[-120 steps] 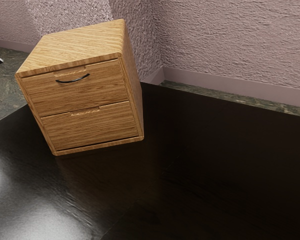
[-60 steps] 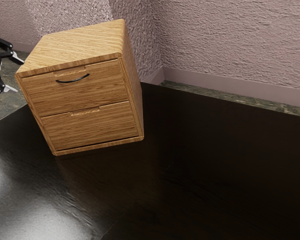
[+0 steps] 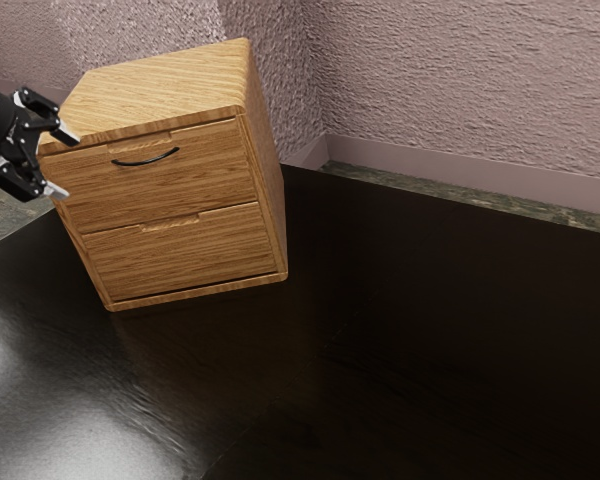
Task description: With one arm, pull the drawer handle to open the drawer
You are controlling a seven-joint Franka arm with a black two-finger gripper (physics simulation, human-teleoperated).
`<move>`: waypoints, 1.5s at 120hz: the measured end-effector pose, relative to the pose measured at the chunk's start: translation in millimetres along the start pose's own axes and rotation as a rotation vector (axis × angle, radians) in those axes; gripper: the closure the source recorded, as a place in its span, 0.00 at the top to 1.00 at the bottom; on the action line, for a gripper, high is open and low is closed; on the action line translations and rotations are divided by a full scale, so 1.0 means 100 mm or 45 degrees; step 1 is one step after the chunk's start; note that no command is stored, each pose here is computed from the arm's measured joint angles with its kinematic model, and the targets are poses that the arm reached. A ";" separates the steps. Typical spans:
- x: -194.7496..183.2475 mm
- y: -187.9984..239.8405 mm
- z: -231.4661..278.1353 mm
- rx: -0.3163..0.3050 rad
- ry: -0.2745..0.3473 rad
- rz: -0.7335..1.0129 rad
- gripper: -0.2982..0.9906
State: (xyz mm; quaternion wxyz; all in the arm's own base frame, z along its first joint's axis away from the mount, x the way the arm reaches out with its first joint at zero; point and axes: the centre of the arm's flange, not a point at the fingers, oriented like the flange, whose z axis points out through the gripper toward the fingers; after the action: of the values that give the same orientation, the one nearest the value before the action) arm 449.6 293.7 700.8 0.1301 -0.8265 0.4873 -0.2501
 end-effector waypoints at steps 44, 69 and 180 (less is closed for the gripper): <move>0.10 -0.03 0.26 -0.040 -0.014 -0.031 0.77; 0.17 -0.06 0.35 -0.047 -0.006 -0.044 0.77; 0.49 -0.15 0.85 -0.072 -0.021 0.002 0.74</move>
State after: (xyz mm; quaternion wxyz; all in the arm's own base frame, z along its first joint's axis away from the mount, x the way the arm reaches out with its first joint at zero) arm 526.6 255.8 650.1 0.1110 -0.8315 0.4936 -0.2294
